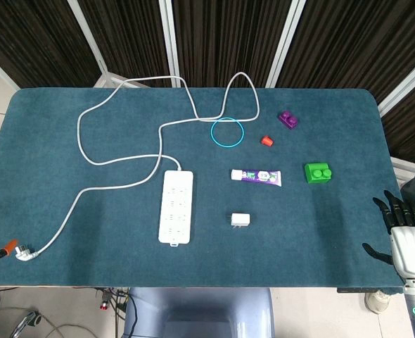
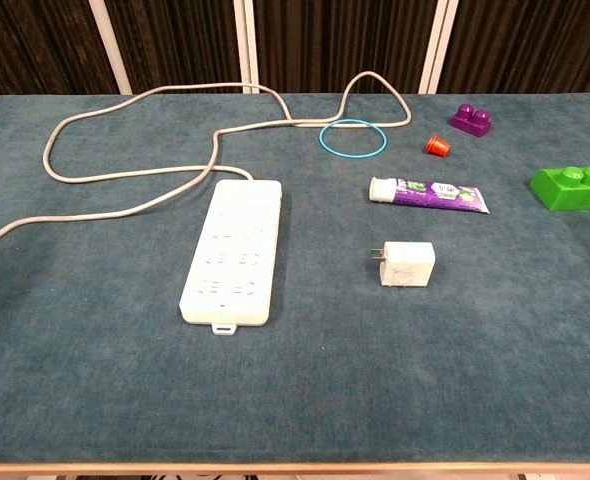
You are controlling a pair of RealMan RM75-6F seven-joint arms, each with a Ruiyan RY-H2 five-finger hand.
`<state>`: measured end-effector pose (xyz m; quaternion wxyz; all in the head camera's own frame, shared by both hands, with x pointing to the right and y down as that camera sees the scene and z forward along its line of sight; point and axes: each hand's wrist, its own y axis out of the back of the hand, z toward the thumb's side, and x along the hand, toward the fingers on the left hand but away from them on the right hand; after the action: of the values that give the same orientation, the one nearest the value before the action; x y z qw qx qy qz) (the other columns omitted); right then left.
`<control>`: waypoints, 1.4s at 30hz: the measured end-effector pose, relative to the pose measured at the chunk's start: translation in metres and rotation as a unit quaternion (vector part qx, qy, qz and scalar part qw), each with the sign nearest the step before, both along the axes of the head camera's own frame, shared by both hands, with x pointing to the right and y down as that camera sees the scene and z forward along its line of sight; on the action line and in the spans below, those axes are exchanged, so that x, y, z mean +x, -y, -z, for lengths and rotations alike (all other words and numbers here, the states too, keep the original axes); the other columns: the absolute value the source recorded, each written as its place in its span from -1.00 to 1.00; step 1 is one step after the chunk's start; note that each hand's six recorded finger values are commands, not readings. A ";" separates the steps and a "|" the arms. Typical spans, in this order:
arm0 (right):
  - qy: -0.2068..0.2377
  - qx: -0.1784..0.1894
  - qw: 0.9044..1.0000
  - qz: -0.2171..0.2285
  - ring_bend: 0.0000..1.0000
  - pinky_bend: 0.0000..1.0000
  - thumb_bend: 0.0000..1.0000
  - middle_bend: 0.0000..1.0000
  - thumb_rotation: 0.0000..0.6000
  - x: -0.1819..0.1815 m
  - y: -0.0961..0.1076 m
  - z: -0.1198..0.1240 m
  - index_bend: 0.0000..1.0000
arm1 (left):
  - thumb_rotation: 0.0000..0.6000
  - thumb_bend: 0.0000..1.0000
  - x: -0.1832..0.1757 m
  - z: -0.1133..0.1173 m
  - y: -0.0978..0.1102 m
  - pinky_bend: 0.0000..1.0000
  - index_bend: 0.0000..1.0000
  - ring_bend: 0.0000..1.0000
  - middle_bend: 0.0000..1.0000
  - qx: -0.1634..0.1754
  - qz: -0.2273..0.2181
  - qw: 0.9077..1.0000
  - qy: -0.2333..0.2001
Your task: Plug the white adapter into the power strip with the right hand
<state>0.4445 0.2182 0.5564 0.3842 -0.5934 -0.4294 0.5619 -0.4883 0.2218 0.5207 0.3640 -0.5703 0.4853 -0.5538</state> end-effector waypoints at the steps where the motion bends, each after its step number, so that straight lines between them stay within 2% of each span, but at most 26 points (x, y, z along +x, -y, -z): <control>1: 0.000 0.000 1.000 0.000 -0.78 -0.83 -0.62 -0.89 1.00 0.000 0.000 0.000 -0.72 | 1.00 -0.88 0.000 0.000 0.000 -0.79 -0.70 -1.00 -0.81 -0.001 0.000 1.000 0.000; 12: 0.006 -0.021 1.000 -0.011 -0.78 -0.83 -0.62 -0.89 1.00 0.001 -0.003 -0.004 -0.72 | 1.00 -0.87 0.006 -0.004 -0.001 -0.79 -0.70 -1.00 -0.81 -0.005 -0.011 1.000 0.005; 22: 0.076 -0.054 0.994 -0.048 -0.74 -0.83 -0.62 -0.88 1.00 -0.003 -0.006 -0.014 -0.72 | 1.00 -0.81 0.006 -0.003 0.000 -0.79 -0.70 -1.00 -0.80 0.005 -0.005 1.000 0.000; 30: 0.148 -0.086 0.981 -0.087 -0.74 -0.83 -0.62 -0.85 1.00 -0.012 -0.008 -0.030 -0.72 | 1.00 -0.80 0.008 -0.002 -0.001 -0.79 -0.70 -1.00 -0.80 0.008 -0.005 1.000 -0.003; 35: 0.167 -0.110 0.977 -0.075 -0.74 -0.83 -0.62 -0.83 1.00 -0.025 -0.002 -0.040 -0.72 | 1.00 -0.80 0.013 -0.006 -0.003 -0.79 -0.70 -1.00 -0.80 0.001 -0.013 1.000 0.000; 42: 0.143 -0.154 0.978 -0.015 -0.74 -0.83 -0.62 -0.82 1.00 -0.054 0.021 -0.061 -0.72 | 1.00 -0.76 0.014 -0.009 -0.003 -0.79 -0.69 -1.00 -0.80 -0.005 -0.011 1.000 0.002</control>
<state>0.3910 0.1973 0.6171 0.2142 -0.7131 -0.3974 0.5364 -0.4744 0.2247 0.5301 0.3683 -0.5758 0.4758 -0.5535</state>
